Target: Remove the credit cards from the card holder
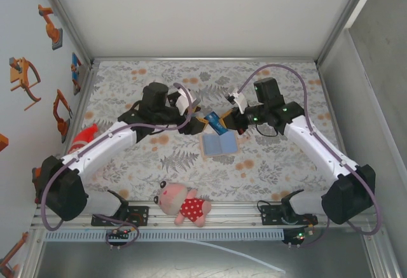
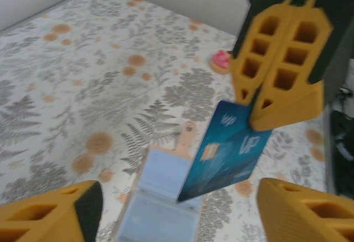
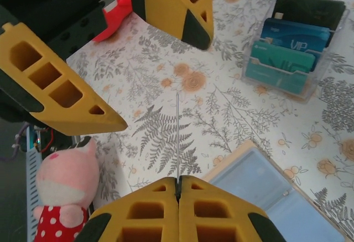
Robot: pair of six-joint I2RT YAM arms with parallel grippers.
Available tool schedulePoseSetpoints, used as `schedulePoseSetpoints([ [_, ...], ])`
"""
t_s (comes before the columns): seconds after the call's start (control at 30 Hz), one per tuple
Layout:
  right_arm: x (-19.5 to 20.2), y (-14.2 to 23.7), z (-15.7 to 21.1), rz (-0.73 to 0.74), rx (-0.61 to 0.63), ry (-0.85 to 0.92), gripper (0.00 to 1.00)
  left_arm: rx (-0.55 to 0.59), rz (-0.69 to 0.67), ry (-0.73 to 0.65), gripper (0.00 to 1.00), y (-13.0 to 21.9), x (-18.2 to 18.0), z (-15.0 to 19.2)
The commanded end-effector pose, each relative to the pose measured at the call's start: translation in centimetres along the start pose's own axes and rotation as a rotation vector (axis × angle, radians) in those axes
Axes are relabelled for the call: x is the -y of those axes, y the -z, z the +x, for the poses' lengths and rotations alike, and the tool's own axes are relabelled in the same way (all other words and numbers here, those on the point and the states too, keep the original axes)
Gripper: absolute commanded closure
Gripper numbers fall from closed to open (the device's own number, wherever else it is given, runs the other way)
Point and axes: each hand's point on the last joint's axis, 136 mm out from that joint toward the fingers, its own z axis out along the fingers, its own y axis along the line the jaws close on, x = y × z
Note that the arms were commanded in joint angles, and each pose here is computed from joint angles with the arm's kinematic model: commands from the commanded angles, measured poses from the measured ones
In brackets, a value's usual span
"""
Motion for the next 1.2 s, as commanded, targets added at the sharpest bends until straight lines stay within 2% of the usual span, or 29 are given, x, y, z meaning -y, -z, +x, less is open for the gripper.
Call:
schedulePoseSetpoints([
  [0.0,-1.2,0.1,-0.2,-0.05,-0.029,0.048,1.0,-0.037,0.155,-0.03,0.35,-0.1,2.3,0.5],
  [0.1,-1.6,-0.1,-0.4,-0.067,-0.036,0.063,1.0,-0.057,0.188,-0.024,0.38,-0.4,2.6,0.7],
  [0.23,-2.1,-0.4,-0.8,-0.098,-0.042,0.078,1.0,-0.068,0.22,-0.017,0.52,-0.7,2.8,0.9],
  [0.37,-2.5,-0.7,-0.9,-0.118,-0.06,0.088,1.0,-0.082,0.247,-0.011,0.61,-0.9,3.1,1.0],
  [0.47,-2.3,-0.9,-0.9,-0.116,-0.066,0.087,1.0,-0.091,0.264,-0.009,0.8,-1.0,3.4,1.0],
  [0.53,-2.2,-1.0,-0.9,-0.106,-0.066,0.084,1.0,-0.094,0.267,-0.011,0.97,-0.9,3.5,0.9],
  [0.57,-2.0,-1.0,-0.9,-0.097,-0.063,0.081,1.0,-0.093,0.268,-0.012,1.0,-0.9,3.7,0.9],
  [0.63,-1.9,-0.8,-1.1,-0.075,-0.045,0.083,1.0,-0.088,0.271,-0.015,1.0,-0.7,4.0,0.7],
  [0.73,-1.9,-0.4,-1.3,-0.046,-0.006,0.098,0.9,-0.07,0.267,-0.009,1.0,-0.4,4.3,0.5],
  [0.9,-1.7,0.3,-2.1,0.011,0.051,0.114,0.58,-0.026,0.245,-0.009,1.0,0.1,4.7,0.2],
  [1.0,-1.3,0.7,-2.3,0.052,0.079,0.116,0.46,-0.002,0.228,-0.002,1.0,0.4,4.7,0.0],
  [1.17,-1.3,2.0,-3.0,0.122,0.179,0.125,0.36,0.058,0.152,0.026,1.0,1.3,4.3,-0.3],
])
